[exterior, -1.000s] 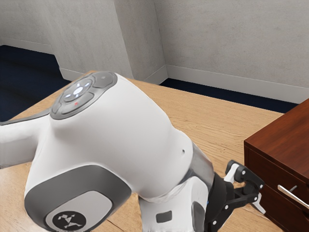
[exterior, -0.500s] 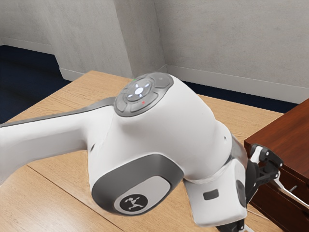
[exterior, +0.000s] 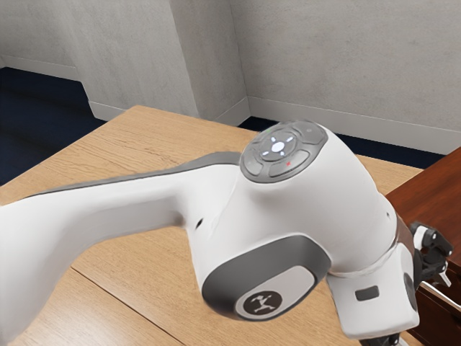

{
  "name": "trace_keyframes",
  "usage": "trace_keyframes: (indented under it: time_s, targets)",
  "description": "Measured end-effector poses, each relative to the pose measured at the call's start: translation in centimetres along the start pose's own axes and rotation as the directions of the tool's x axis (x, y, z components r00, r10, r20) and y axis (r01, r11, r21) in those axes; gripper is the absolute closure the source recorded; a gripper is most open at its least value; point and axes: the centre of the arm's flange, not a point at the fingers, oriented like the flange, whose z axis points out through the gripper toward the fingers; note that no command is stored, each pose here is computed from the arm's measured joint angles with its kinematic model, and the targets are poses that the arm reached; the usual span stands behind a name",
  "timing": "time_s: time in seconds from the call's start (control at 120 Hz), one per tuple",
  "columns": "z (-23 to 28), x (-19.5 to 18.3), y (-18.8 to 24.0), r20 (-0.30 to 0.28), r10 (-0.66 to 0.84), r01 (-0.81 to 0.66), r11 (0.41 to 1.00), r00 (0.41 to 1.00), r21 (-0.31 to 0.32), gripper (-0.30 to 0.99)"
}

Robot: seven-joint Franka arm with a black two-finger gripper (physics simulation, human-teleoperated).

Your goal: Pull the drawer handle with one arm to open the drawer

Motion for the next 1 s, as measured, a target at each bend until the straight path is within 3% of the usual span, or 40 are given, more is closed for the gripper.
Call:
trace_keyframes:
  time_s: [0.467, 1.0]
  targets:
    - [1.3, 1.7, 0.0, -0.015, -0.001, 0.001, 1.000, 1.000, -0.014, 0.00]
    - [3.4, 1.0, 0.4, 0.006, -0.036, 0.036, 0.998, 0.999, -0.042, 0.02]
